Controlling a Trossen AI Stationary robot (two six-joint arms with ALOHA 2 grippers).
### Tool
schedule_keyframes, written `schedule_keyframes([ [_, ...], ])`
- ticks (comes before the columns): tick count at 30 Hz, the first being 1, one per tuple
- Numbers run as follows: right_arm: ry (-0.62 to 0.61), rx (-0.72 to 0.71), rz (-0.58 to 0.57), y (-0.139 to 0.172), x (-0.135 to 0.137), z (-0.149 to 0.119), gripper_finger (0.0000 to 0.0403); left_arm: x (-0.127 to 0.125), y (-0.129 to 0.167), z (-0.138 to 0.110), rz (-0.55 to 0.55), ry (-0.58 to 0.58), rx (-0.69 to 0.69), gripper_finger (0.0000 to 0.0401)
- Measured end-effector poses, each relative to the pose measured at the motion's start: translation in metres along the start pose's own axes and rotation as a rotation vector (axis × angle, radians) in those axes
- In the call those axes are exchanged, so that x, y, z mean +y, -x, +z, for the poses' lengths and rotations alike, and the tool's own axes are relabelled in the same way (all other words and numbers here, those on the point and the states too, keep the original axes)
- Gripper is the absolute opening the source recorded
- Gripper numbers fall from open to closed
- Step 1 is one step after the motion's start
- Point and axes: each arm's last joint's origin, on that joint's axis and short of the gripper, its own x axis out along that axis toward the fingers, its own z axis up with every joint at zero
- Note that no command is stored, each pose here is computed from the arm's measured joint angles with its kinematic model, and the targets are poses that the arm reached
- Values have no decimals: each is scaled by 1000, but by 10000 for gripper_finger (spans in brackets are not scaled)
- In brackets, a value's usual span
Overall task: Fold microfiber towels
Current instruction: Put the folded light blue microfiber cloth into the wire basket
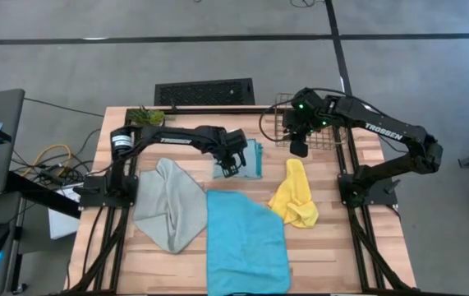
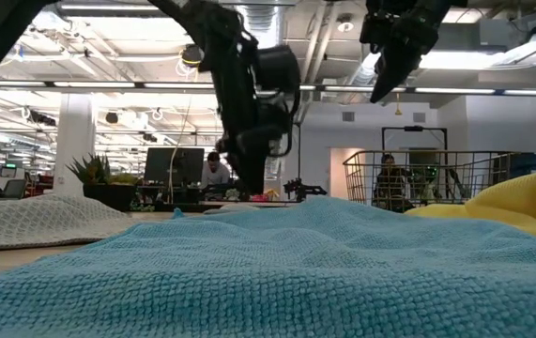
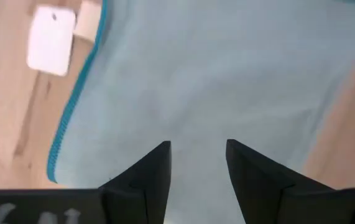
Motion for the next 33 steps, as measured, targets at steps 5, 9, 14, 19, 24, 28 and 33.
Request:
schedule_keyframes([
  [5,124,-15,-5,0,0,2,122,-7,28,-2,-12,-108,-31,148],
  [9,267,-16,4,-1,4,3,122,-22,32,-12,-26,-191,37,148],
  [14,359,-15,46,-3,19,7,122,-39,36,-20,-46,-240,91,148],
  [19,306,10,109,-4,42,9,122,-47,44,-28,-60,-276,119,148],
  [24,220,47,111,-4,57,6,122,-43,56,-58,-81,-265,69,148],
  [28,234,45,88,-19,71,0,122,-39,59,-85,-91,-240,-60,148],
  [33,311,-65,6,-47,84,0,122,-48,44,-110,-115,-346,-186,148],
])
